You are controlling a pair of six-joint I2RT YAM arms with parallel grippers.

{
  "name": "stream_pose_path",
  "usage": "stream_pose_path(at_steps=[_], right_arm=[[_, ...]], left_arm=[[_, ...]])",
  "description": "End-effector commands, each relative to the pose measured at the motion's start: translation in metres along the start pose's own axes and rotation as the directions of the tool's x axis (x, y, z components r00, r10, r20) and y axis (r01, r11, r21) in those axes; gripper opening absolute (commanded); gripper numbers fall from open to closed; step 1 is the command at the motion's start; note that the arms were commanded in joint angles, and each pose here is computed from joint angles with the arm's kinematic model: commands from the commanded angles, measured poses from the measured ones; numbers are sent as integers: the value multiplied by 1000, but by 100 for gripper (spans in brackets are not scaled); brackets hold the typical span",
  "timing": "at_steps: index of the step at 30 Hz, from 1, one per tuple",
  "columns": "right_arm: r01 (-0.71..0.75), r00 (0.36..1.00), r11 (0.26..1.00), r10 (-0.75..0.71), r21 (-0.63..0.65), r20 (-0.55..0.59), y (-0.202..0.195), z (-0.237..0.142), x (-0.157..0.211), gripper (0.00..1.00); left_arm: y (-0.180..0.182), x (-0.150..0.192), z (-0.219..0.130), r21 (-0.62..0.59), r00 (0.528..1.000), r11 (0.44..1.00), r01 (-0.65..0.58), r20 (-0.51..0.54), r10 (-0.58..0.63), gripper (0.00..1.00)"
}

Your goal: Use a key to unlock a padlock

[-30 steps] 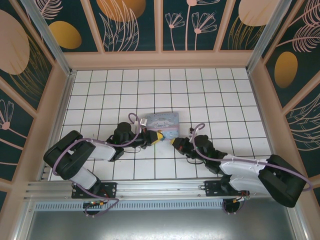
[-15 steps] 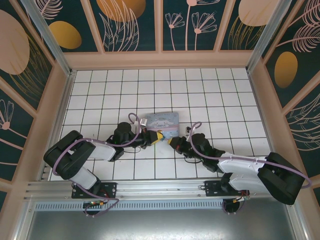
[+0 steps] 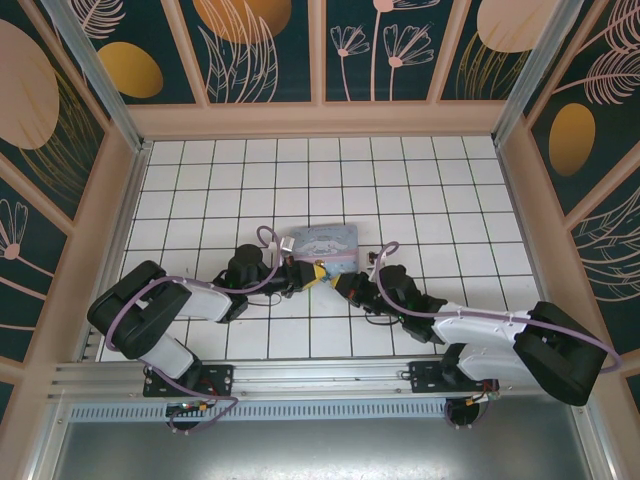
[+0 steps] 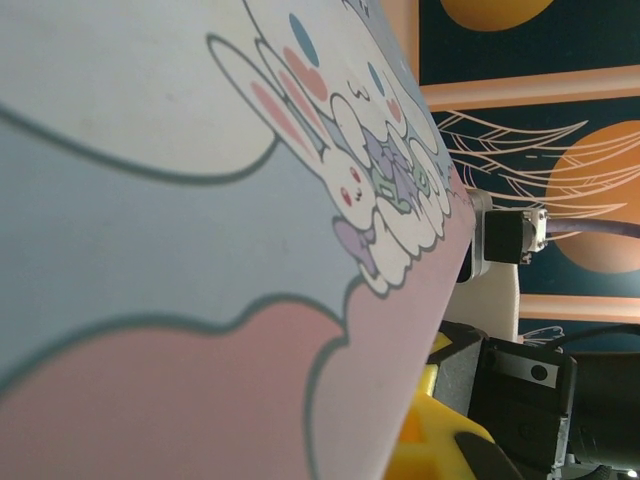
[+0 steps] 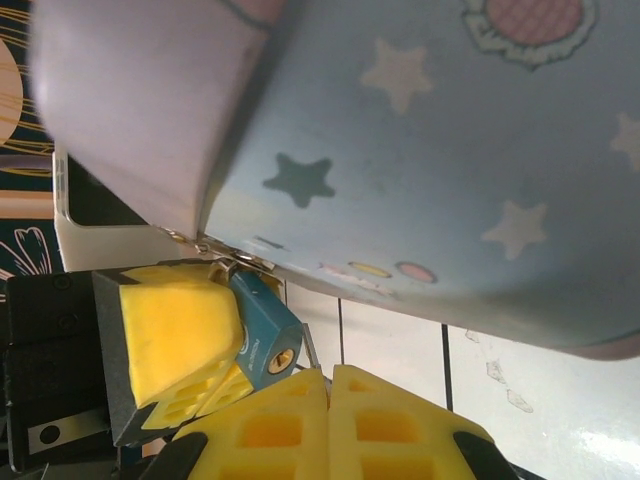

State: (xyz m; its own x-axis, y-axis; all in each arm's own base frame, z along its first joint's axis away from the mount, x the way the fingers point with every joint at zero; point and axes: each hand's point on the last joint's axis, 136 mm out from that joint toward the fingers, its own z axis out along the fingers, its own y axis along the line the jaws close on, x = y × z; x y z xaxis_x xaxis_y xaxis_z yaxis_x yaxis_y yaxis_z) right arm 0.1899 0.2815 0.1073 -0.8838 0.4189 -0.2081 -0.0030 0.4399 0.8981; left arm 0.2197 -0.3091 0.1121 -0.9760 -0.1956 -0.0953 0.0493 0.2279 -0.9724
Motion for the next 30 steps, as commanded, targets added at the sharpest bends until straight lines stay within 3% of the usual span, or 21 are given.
stream_pose_path(at_steps=[1,30], right_arm=[[25,1000,999,-25,-27,6,14,1,-1,0],[46,998,998,-44,-39,33,25,-2,-9,0]], left_arm=[[-6,-6,3,20,999,999,-46,20,45,0],[-4,-3,2,18,999,999,-47,15,46,0]])
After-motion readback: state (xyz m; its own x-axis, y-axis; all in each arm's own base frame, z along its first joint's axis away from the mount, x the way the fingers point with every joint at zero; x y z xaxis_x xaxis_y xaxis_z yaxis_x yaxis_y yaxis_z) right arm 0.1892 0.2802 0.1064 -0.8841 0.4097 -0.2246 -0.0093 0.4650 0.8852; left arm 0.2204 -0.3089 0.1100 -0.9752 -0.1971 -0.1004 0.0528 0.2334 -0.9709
